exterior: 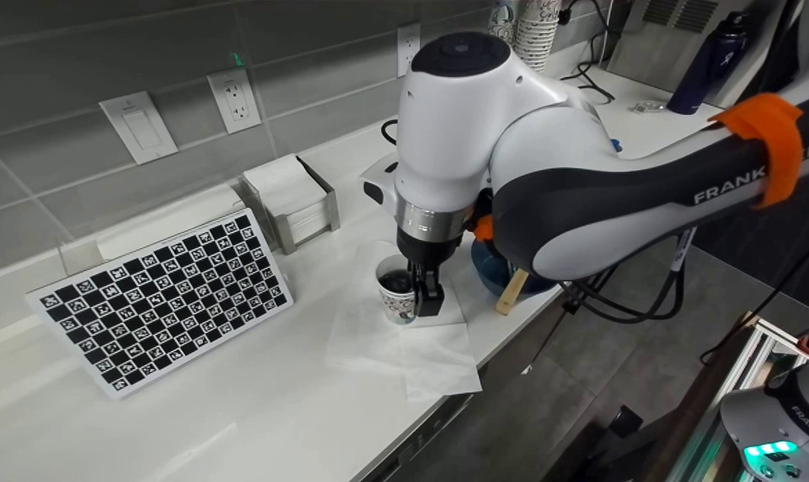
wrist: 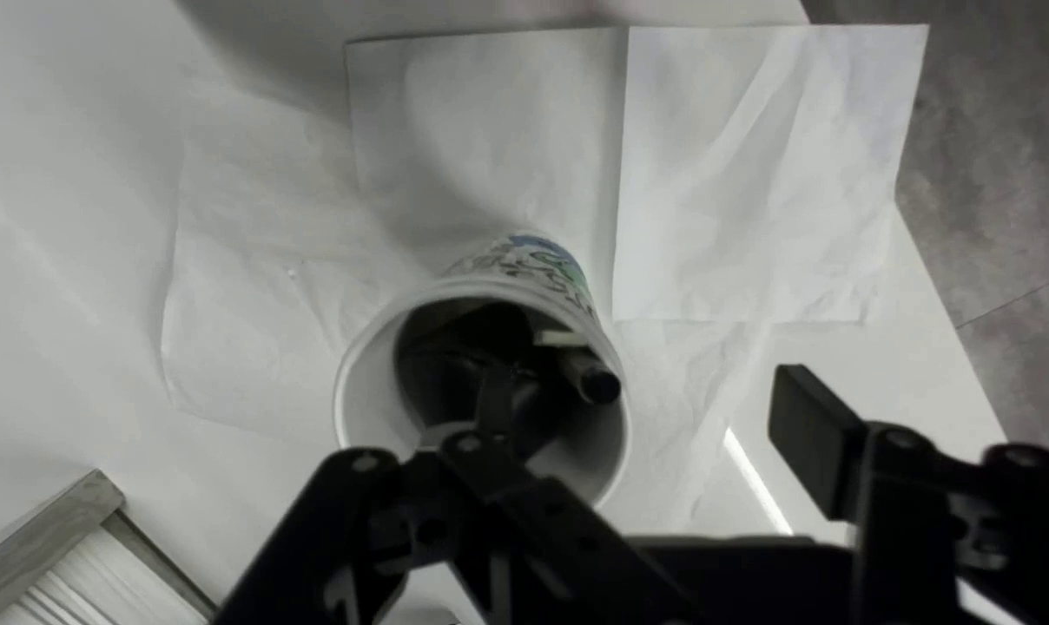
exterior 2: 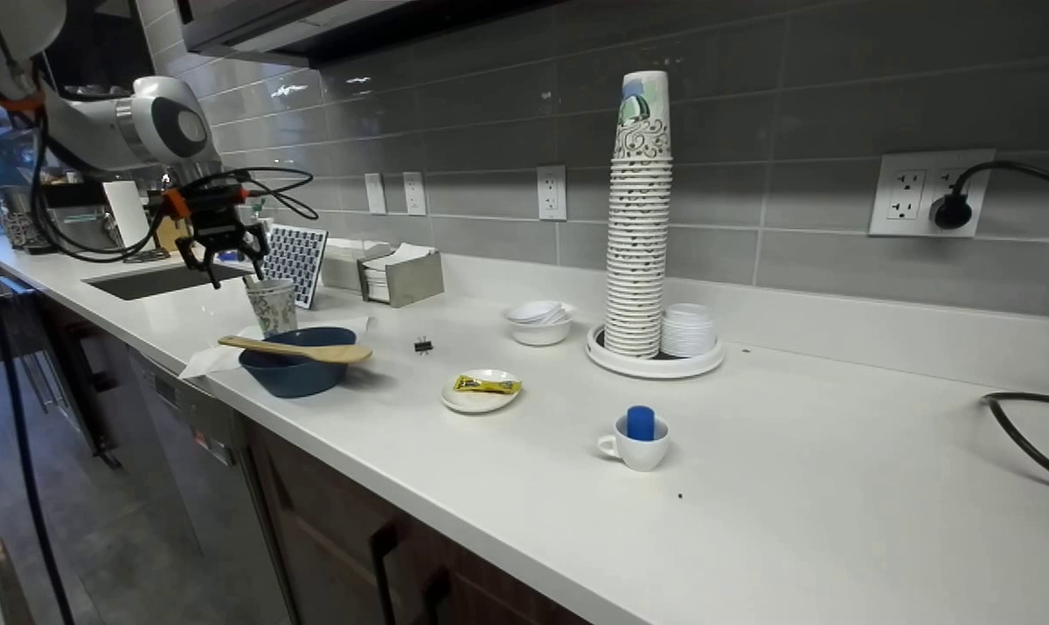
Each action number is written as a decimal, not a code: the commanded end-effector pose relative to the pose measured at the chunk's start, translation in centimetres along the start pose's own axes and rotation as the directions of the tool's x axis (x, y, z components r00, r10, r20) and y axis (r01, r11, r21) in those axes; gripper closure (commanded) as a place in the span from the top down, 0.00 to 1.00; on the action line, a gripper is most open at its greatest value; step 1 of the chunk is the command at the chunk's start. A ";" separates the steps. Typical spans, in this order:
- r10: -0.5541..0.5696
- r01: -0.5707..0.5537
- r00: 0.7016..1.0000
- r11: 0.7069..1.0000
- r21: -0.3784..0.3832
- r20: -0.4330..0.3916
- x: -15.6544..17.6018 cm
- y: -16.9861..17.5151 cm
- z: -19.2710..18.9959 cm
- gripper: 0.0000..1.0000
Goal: Remove the cups from the blue bowl, put it on the serviette and then remove the marker from the cup and put it in the blue bowl
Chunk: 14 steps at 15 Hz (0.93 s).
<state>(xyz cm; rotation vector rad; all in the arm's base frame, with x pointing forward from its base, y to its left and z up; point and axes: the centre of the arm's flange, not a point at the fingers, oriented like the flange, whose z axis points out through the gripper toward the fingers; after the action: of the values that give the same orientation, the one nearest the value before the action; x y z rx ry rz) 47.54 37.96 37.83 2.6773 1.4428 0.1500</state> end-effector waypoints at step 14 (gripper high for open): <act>-0.023 0.018 0.998 0.996 -0.082 -0.053 0.1 1.3 -2.2 0.03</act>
<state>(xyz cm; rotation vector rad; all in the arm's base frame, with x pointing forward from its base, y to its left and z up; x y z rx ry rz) 48.45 37.57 38.28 2.6490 1.4474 0.2217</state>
